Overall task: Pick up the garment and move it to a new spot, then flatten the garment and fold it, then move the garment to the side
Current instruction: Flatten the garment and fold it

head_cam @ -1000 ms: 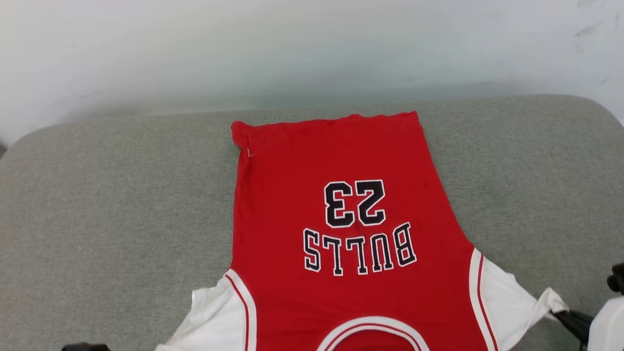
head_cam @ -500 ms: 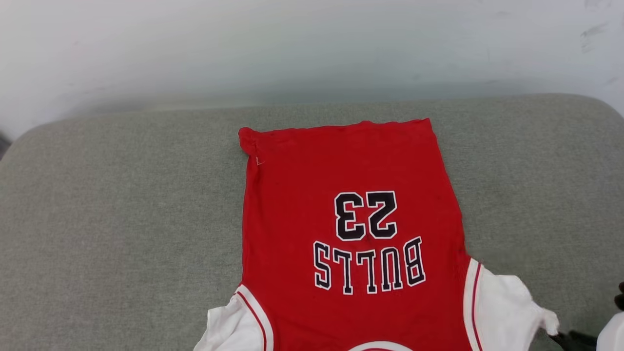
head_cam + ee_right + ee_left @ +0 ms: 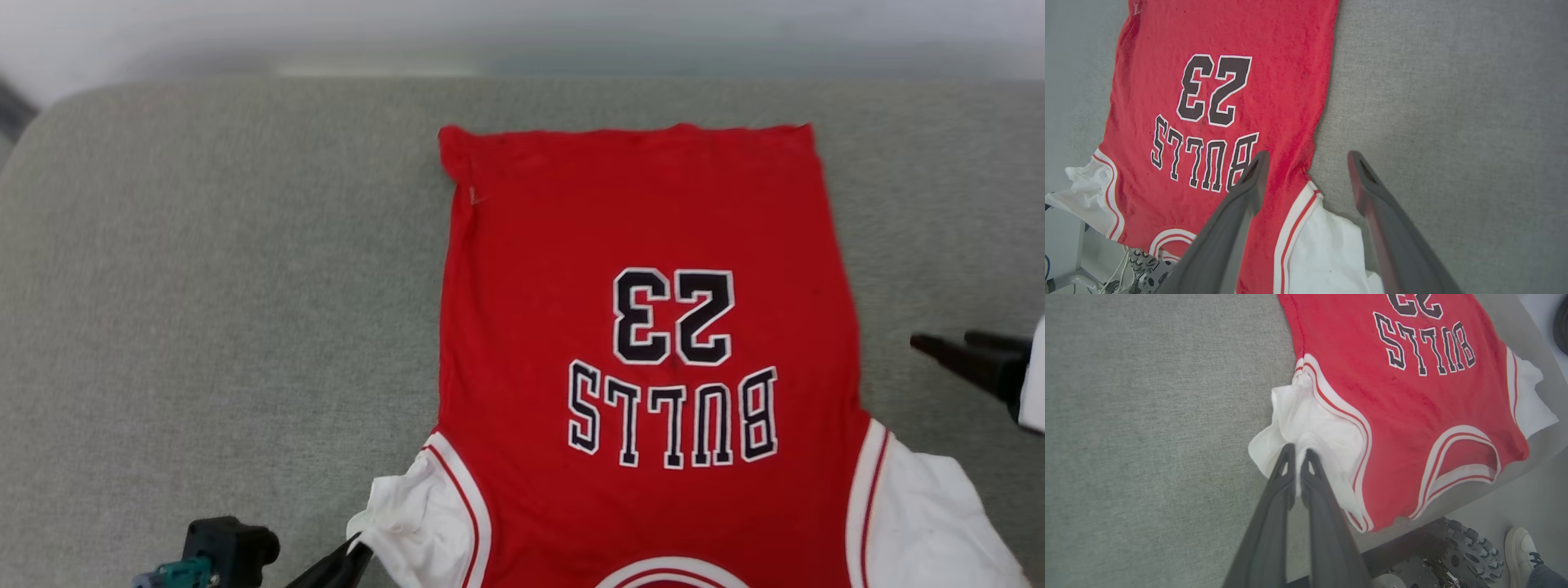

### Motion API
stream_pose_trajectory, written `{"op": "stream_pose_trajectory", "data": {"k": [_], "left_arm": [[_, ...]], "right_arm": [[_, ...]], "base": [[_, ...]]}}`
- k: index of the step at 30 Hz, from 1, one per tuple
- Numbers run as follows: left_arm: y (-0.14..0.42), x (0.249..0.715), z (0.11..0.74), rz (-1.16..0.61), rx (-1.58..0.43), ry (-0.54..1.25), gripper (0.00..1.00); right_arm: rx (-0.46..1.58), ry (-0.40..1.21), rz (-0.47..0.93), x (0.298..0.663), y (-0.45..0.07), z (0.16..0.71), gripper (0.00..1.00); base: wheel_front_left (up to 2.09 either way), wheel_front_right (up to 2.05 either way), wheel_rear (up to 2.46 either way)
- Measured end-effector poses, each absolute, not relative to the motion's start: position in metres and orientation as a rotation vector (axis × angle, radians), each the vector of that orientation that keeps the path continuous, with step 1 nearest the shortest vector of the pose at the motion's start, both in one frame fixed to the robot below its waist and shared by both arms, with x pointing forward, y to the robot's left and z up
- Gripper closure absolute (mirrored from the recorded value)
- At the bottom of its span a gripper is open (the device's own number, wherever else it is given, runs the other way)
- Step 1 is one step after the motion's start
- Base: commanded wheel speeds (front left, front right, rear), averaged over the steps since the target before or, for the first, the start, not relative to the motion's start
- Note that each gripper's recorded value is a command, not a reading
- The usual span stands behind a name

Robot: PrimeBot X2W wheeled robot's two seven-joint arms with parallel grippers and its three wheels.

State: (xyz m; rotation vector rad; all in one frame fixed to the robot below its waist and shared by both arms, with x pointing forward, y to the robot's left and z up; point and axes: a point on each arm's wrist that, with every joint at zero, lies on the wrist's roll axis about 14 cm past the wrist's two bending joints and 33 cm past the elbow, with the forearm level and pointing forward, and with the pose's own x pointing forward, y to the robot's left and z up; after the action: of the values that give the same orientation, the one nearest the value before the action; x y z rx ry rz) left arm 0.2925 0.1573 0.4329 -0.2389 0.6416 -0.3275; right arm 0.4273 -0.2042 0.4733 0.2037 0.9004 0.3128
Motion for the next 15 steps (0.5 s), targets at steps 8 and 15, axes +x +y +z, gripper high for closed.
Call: {"op": "stream_pose_trajectory", "data": {"k": [8, 15], "left_arm": [[0.146, 0.316, 0.448, -0.351, -0.257, 0.622, 1.00], [0.146, 0.322, 0.449, -0.321, -0.266, 0.633, 1.00]], "right_arm": [[0.120, 1.005, 0.311, 0.514, -0.171, 0.474, 0.00], [-0.005, 1.121, 0.290, 0.570, -0.153, 0.445, 0.00]], "base": [[0.00, 0.00, 0.00], [0.00, 0.00, 0.00]]}}
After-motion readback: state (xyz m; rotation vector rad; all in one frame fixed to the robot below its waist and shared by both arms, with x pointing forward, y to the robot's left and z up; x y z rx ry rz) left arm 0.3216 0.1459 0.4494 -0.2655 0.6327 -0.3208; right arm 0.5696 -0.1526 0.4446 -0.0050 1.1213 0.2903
